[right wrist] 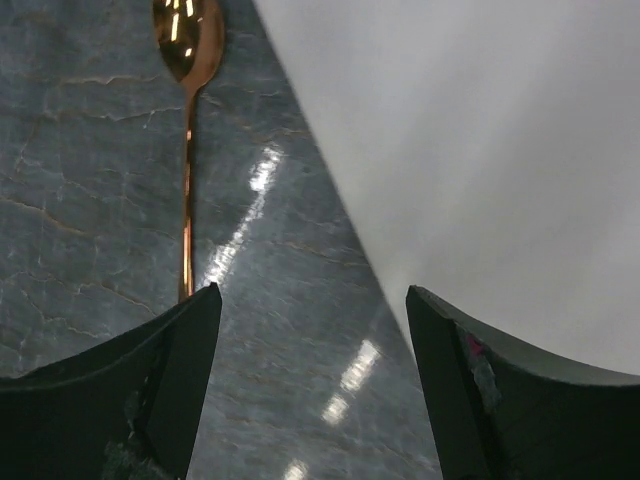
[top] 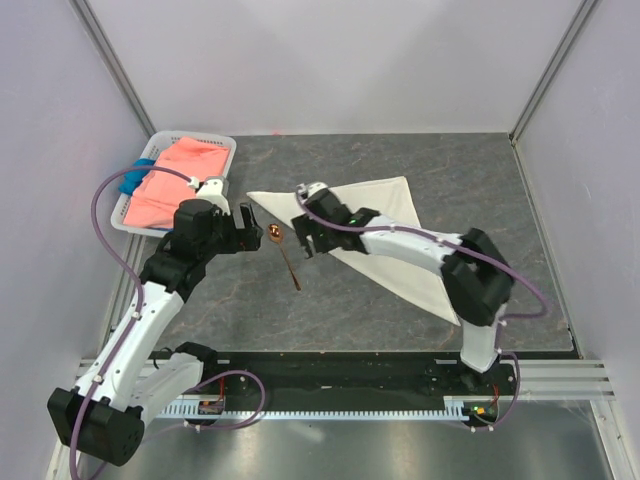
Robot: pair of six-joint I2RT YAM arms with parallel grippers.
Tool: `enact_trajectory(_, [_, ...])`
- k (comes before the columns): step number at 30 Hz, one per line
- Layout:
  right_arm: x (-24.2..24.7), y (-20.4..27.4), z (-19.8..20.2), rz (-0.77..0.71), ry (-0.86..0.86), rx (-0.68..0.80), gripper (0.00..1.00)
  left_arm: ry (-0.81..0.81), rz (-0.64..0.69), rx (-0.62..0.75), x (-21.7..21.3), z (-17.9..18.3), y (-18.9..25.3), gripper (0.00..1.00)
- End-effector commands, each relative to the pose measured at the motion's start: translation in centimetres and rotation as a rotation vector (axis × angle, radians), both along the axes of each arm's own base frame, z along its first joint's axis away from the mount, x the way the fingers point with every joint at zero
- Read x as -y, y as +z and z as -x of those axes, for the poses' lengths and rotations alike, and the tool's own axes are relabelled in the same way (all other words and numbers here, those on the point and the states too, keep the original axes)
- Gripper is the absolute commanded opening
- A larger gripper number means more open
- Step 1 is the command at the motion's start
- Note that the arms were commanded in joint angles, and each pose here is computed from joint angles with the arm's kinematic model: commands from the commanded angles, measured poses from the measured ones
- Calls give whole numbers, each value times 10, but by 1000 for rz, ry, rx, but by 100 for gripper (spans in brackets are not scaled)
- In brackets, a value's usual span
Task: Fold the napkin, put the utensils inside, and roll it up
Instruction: Grab a utensil with the right arm
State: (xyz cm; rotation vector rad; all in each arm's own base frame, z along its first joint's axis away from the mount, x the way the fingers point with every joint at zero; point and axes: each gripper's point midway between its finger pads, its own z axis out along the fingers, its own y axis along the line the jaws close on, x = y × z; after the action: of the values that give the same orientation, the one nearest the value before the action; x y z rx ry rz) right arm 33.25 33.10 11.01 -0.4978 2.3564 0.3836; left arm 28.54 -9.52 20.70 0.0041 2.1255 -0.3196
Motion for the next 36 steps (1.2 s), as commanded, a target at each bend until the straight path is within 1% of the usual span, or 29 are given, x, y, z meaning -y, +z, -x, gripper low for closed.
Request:
enact_trajectory(1, [-55,-33,11,76,37,-29,82,34,-45,39,-12,-2,6,100])
enact_trajectory(3, [-70,-39,14,98,58,-27,81,56,-44,38,-15,-2,6,100])
enact_trajectory(4, [-85,-42,15,101,75,-21,80,77,-54,37,-19,-3,6,100])
enact_trajectory(7, [-98,-48,15,134,86,-9,77,117,-60,41,-27,-4,8,100])
enact_trajectory(9, [-98,-54,15,156,86,-12,76,125,-54,50,-29,-3,11,100])
enact_trajectory(12, [-100,-65,13,187,95,-14,68,127,-44,62,-29,-2,14,100])
enact_trajectory(18, [-103,-86,11,220,114,-30,58,114,-34,69,-27,-1,16,100])
enact_trajectory(20, [-105,-89,8,221,114,-30,57,111,-29,71,-26,-1,17,100])
enact_trajectory(23, [-106,-98,8,233,118,-40,47,100,-22,73,-24,0,17,100])
enact_trajectory(24, [-105,-102,7,239,116,-47,40,95,-20,71,-23,0,17,100])
enact_trajectory(26, [-104,-106,8,248,114,-53,30,91,-19,71,-22,0,17,100])
enact_trajectory(27, [-99,-107,6,251,105,-61,23,91,-17,71,-22,0,16,100])
enact_trajectory(29, [-92,-115,9,267,104,-79,16,89,-17,72,-22,0,17,100])
enact_trajectory(30, [-88,-113,8,269,102,-80,8,87,-15,70,-21,0,16,100])
enact_trajectory(32, [-77,-119,10,290,102,-94,0,85,-15,71,-21,0,17,100])
enact_trajectory(35, [-63,-117,14,310,144,-91,0,78,-11,72,-20,0,17,100])
enact_trajectory(36, [-58,-110,16,303,163,-75,0,76,-10,68,-19,0,16,100])
